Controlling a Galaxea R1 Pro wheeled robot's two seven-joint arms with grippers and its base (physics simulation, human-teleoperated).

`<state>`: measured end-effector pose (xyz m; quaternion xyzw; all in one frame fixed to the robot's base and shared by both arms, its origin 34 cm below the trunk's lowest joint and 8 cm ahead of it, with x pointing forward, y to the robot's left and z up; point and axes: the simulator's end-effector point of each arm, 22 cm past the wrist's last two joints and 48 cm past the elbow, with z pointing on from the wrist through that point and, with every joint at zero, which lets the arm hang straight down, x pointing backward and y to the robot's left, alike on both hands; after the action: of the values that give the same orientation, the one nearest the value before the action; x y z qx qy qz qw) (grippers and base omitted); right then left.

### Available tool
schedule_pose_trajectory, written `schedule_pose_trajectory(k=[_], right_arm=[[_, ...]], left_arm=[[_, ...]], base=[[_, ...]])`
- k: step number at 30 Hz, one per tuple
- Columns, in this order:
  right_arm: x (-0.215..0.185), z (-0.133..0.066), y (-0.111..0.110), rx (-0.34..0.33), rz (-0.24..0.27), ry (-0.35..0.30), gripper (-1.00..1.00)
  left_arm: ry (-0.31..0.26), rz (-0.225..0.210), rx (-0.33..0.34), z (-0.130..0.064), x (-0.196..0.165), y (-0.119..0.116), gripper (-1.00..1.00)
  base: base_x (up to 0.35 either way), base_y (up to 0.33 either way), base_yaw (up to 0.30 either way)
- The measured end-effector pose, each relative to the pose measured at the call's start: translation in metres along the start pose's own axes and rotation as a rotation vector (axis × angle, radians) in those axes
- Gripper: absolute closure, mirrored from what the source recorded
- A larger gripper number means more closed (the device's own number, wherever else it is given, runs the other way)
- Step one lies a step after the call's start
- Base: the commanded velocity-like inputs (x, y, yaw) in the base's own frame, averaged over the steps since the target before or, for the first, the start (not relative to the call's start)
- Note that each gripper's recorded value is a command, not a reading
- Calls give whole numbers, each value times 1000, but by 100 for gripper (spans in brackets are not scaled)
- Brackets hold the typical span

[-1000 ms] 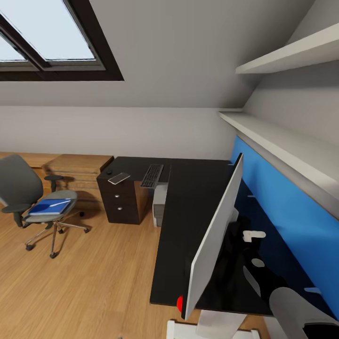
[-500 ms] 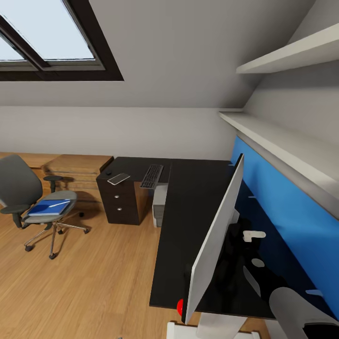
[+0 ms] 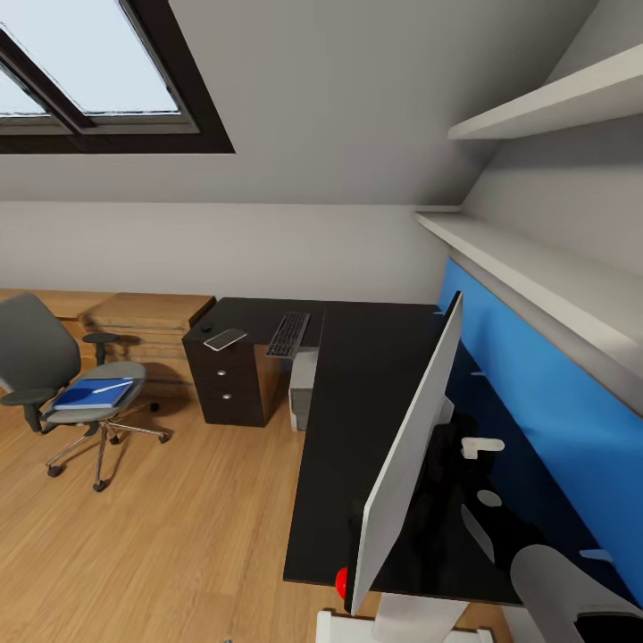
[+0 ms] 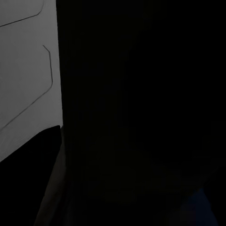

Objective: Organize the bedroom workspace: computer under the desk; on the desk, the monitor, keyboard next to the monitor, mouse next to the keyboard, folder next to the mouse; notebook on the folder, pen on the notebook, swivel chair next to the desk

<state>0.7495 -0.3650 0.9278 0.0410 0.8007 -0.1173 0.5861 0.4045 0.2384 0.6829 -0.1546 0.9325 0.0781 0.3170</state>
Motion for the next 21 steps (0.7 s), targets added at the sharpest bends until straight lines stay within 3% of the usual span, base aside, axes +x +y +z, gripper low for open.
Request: schedule_pose_trajectory(k=[21], right_arm=[[0, 0, 0, -1, 1, -1, 100]], left_arm=[[0, -1, -1, 0, 0, 0, -100]], base=[[0, 0, 0]])
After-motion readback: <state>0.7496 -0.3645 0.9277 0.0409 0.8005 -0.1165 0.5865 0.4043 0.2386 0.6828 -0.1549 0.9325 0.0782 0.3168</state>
